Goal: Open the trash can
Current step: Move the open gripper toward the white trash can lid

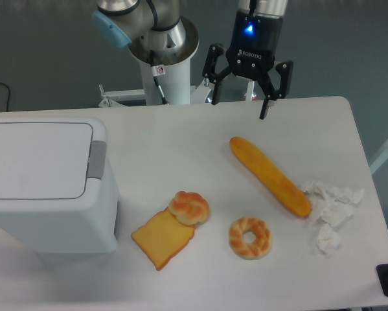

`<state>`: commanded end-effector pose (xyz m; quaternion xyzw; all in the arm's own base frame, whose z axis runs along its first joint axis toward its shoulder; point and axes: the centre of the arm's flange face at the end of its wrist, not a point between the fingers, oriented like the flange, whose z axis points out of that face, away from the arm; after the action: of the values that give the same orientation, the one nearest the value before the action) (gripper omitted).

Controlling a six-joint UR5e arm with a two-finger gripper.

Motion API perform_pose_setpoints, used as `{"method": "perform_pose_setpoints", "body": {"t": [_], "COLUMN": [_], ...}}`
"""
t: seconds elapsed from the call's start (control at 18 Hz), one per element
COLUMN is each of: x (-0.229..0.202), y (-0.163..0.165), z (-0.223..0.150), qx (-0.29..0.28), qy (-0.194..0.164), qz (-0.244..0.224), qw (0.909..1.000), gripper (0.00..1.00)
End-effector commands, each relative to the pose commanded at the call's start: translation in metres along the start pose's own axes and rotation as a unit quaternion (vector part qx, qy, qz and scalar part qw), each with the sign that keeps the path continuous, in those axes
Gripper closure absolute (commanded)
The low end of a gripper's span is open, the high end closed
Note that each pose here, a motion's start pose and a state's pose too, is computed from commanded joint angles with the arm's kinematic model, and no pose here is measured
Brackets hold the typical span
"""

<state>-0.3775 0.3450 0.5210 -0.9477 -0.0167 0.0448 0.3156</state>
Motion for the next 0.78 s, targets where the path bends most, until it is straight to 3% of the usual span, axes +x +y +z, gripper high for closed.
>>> {"method": "perform_pose_setpoints", "body": {"t": [0.17,0.78], "x": [0.004,0.012], "y": [-0.007,-0.022], "z": [0.0,0.022], "qx": [0.023,0.031], "qy": [0.015,0.049], "qz": [-0.058,-0.1], "qw": [0.998,0.9933], "gripper": [0.0,0.0]}}
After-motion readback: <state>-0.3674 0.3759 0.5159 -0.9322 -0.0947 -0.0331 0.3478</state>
